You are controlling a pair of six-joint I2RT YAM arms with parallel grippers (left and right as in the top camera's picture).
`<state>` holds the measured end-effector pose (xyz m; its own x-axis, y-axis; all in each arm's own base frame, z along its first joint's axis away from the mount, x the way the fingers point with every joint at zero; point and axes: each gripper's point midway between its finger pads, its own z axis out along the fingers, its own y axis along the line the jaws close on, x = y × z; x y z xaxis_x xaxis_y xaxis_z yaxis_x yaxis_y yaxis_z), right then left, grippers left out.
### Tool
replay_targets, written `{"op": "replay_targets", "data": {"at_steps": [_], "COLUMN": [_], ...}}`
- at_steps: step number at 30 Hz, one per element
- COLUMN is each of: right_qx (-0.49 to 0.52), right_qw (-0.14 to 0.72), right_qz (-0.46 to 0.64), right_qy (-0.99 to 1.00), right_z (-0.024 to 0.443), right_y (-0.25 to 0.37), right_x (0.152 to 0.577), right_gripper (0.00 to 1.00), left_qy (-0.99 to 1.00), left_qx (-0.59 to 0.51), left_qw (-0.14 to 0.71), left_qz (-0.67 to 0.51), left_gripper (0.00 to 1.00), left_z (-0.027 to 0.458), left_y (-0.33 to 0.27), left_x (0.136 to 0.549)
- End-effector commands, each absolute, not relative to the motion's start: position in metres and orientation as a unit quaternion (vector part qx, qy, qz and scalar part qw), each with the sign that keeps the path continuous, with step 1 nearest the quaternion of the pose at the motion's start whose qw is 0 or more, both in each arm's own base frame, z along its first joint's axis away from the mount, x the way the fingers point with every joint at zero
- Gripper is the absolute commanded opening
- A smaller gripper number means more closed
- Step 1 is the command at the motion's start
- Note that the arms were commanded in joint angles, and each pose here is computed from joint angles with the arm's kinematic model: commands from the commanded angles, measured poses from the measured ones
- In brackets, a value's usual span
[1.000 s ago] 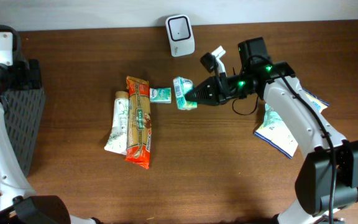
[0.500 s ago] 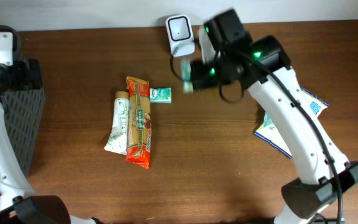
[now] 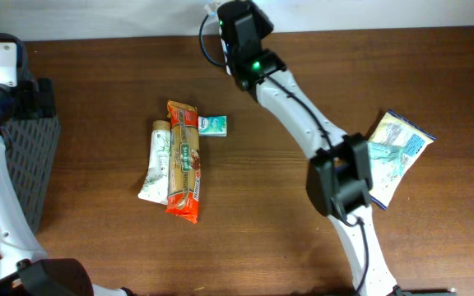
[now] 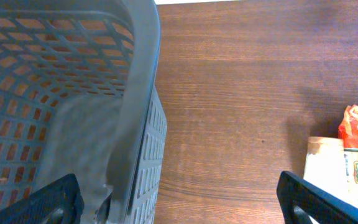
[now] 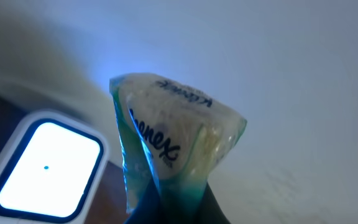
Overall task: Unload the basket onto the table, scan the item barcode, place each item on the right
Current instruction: 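Hold the small tissue pack in front of the barcode scanner, then drop the small tissue pack on the pile at right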
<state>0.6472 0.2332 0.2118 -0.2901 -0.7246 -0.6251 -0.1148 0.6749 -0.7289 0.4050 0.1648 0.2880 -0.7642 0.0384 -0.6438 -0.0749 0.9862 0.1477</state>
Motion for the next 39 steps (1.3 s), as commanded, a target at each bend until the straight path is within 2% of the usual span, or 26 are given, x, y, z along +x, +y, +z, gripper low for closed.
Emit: {"op": "replay_targets", "data": {"at_steps": [1, 4, 12, 16, 19, 22, 24, 28, 32, 39], "right_qx": [-0.36, -0.365, -0.365, -0.335, -0.297, -0.266, -0.231, -0.121, -0.019, 0.15], "right_qw": [0.477, 0.471, 0.475, 0.489, 0.51, 0.502, 0.474, 0.386, 0.275, 0.085], "right_qz": [-0.375, -0.374, -0.373, -0.351, -0.311, -0.194, -0.07, 0.019, -0.007, -0.052], "right_qy": [0.709, 0.711, 0.709, 0.725, 0.745, 0.8, 0.847, 0.914, 0.961, 0.984], "right_z": [0.167, 0.147, 0.15, 0.182, 0.233, 0.279, 0.306, 0.327, 0.305, 0.2], "right_y": [0.232, 0.234, 0.237, 0.233, 0.227, 0.226, 0.222, 0.177, 0.102, -0.008], "right_x": [0.661, 0.663, 0.663, 0.655, 0.637, 0.589, 0.539, 0.46, 0.415, 0.387], "right_gripper": [0.04, 0.04, 0.04, 0.04, 0.04, 0.04, 0.04, 0.04, 0.04, 0.04], "left_qy": [0.935, 0.935, 0.935, 0.935, 0.935, 0.935, 0.935, 0.935, 0.935, 0.935], "left_qx": [-0.004, -0.004, -0.004, -0.004, -0.004, -0.004, -0.004, -0.004, -0.004, -0.004], "left_qw": [0.346, 0.346, 0.346, 0.346, 0.346, 0.346, 0.346, 0.346, 0.346, 0.346], "left_qz": [0.084, 0.084, 0.084, 0.084, 0.084, 0.084, 0.084, 0.084, 0.084, 0.084], "left_gripper": [0.99, 0.99, 0.99, 0.99, 0.99, 0.99, 0.99, 0.99, 0.99, 0.99], "left_z": [0.29, 0.29, 0.29, 0.29, 0.29, 0.29, 0.29, 0.29, 0.29, 0.29], "left_y": [0.166, 0.166, 0.166, 0.166, 0.166, 0.166, 0.166, 0.166, 0.166, 0.166], "left_x": [0.405, 0.405, 0.405, 0.405, 0.405, 0.405, 0.405, 0.405, 0.405, 0.405]}}
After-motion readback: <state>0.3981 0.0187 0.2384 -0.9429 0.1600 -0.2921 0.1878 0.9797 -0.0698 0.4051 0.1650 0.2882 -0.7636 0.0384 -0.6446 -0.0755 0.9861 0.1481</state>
